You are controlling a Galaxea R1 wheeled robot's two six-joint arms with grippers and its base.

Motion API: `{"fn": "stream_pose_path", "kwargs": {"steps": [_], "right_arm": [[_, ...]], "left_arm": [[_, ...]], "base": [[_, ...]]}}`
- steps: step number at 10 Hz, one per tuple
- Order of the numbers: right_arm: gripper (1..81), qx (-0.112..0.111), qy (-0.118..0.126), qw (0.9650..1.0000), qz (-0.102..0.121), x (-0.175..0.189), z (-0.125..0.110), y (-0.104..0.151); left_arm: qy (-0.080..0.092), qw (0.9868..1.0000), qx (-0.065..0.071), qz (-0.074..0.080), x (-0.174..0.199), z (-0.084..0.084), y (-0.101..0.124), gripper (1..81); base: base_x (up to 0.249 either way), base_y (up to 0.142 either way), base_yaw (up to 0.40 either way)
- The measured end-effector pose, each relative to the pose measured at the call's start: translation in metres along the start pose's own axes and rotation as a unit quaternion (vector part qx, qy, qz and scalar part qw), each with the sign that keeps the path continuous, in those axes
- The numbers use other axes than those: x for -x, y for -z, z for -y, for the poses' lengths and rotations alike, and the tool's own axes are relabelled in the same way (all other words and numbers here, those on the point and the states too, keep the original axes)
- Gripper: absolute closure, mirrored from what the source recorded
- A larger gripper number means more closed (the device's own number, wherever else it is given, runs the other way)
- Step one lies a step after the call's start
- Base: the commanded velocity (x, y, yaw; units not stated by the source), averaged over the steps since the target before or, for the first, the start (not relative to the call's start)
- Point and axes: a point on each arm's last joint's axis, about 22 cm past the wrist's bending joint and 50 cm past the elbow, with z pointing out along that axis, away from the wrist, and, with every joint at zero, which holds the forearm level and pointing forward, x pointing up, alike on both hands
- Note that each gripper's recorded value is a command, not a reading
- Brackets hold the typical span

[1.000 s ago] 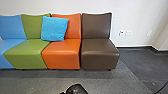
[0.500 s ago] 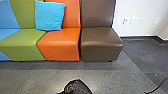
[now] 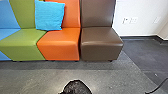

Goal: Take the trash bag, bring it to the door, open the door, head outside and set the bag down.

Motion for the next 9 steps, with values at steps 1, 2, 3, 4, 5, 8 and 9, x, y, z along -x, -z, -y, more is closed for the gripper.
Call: {"fn": "stream_pose_path", "kwargs": {"steps": [1,2,3,4,5,8,9], "right_arm": [[1.0,0.000,0.000,1.0000,0.000,0.000,0.000,0.000],[1.0,0.000,0.000,1.0000,0.000,0.000,0.000,0.000],[1.0,0.000,-0.001,1.0000,0.001,0.001,-0.001,0.000],[1.0,0.000,-0.001,1.0000,0.001,0.001,-0.001,0.000],[1.0,0.000,-0.001,1.0000,0.001,0.002,-0.001,0.000],[1.0,0.000,0.000,1.0000,0.002,0.002,0.000,-0.001],[1.0,0.000,0.000,1.0000,0.003,0.003,-0.001,-0.001]], "left_arm": [[0.005,1.0000,-0.004,-0.001,0.001,0.002,-0.003,1.0],[0.009,0.9999,-0.005,-0.006,0.004,0.004,-0.007,1.0],[0.010,0.9999,-0.005,-0.010,0.005,0.003,-0.010,1.0],[0.011,0.9999,-0.005,-0.012,0.005,0.004,-0.010,1.0],[0.011,0.9999,-0.005,-0.012,0.006,0.004,-0.011,81.1],[0.014,0.9995,-0.013,-0.024,0.014,0.017,-0.018,81.1],[0.013,0.9995,-0.013,-0.024,0.014,0.017,-0.018,81.1]], "base": [[0.000,0.000,0.000],[0.000,0.000,0.000],[0.000,0.000,0.000],[0.000,0.000,0.000],[0.000,0.000,0.000],[0.000,0.000,0.000],[0.000,0.000,0.000]]}}
